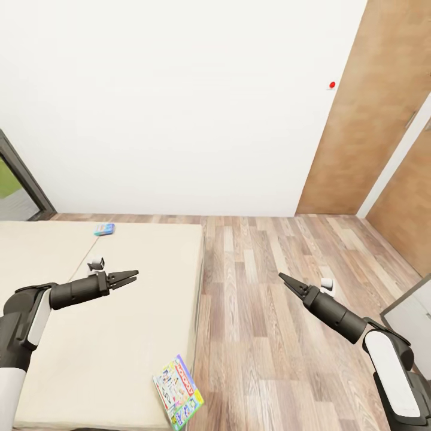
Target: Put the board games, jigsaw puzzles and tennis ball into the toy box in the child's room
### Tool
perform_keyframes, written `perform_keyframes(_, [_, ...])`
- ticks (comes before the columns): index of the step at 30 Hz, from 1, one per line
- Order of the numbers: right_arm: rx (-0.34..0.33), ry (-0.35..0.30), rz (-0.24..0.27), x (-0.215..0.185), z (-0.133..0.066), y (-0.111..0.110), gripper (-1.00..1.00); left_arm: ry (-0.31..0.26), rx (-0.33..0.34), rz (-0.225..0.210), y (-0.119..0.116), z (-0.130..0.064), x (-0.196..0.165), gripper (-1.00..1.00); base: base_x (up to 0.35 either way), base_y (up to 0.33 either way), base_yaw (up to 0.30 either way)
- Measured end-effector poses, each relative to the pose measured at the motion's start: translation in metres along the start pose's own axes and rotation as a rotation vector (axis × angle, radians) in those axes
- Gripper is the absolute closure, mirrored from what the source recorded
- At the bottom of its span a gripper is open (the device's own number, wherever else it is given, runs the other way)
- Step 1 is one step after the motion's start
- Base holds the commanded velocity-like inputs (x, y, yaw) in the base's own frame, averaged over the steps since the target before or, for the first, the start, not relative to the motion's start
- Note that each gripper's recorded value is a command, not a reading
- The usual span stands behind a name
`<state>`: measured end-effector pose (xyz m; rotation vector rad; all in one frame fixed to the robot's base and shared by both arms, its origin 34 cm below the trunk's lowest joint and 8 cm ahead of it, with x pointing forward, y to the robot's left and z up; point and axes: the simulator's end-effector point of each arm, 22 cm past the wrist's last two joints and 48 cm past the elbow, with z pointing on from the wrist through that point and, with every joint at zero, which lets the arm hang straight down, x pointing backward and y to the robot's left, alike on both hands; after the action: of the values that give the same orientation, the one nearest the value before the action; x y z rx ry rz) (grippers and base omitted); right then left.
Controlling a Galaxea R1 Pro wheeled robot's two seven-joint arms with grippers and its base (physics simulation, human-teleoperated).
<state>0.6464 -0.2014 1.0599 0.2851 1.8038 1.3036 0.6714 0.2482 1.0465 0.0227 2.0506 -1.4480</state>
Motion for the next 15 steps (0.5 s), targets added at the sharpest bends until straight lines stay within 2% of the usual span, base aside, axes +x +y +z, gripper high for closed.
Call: perform_keyframes(15, [-0.016,-0.011,-0.017,-0.006,-0.002,0.012,-1.0,-0.01,0.008,0.021,-0.012,-0.003,-0.006,-1.0,0.0,0.0,0.028])
